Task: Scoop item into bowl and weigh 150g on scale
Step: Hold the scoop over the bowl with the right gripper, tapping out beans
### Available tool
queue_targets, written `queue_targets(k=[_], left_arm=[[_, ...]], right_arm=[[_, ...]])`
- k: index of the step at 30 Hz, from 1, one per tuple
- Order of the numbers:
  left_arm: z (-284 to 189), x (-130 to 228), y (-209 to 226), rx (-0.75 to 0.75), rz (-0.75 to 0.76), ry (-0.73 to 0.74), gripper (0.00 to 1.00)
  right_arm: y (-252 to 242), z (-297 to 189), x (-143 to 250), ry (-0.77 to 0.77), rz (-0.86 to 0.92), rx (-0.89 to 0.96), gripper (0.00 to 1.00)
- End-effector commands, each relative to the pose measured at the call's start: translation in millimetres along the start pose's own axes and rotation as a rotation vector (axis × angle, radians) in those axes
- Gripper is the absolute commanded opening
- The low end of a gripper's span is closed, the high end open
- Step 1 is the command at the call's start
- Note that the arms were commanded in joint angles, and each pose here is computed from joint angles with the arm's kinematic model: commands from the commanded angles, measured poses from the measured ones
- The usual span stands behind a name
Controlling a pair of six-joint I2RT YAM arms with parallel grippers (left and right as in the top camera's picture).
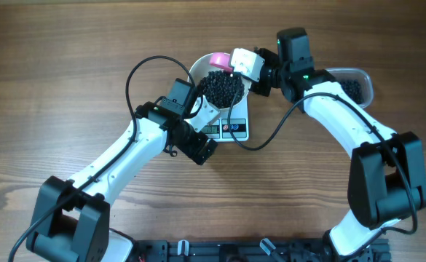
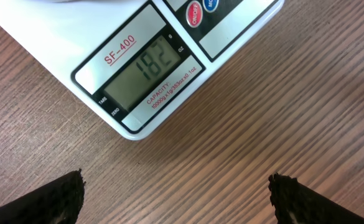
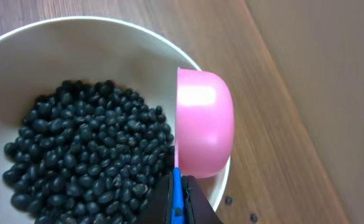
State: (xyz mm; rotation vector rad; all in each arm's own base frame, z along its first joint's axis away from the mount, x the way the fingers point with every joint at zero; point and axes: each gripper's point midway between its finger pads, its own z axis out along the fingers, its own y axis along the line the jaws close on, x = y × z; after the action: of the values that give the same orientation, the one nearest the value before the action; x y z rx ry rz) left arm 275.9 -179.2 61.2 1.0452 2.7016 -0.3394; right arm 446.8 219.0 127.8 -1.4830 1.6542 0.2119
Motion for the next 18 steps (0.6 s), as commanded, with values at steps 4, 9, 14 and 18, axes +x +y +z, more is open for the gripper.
queue_targets(k=[4, 9, 14, 18], left_arm=[[-1.6, -0.2, -2.1, 0.007, 0.0, -0.009, 1.0], [-1.6, -0.1, -2.1, 0.007, 0.0, -0.009, 1.0], [-1.6, -0.1, -2.1, 0.007, 0.0, -0.009, 1.0], [-1.6, -0.1, -2.1, 0.007, 0.0, -0.009, 1.0]], right_arm=[[14.9, 6.0, 18.0, 0.069, 0.055, -0.061, 0.04], [27.5, 6.3, 16.9, 0.051, 0.083, -0.119, 0.05], [40.9, 3.3, -7.7, -0.064, 0.314, -0.216, 0.04], [40.5, 2.7, -7.3, -0.052, 0.447, -0.222, 0.04]])
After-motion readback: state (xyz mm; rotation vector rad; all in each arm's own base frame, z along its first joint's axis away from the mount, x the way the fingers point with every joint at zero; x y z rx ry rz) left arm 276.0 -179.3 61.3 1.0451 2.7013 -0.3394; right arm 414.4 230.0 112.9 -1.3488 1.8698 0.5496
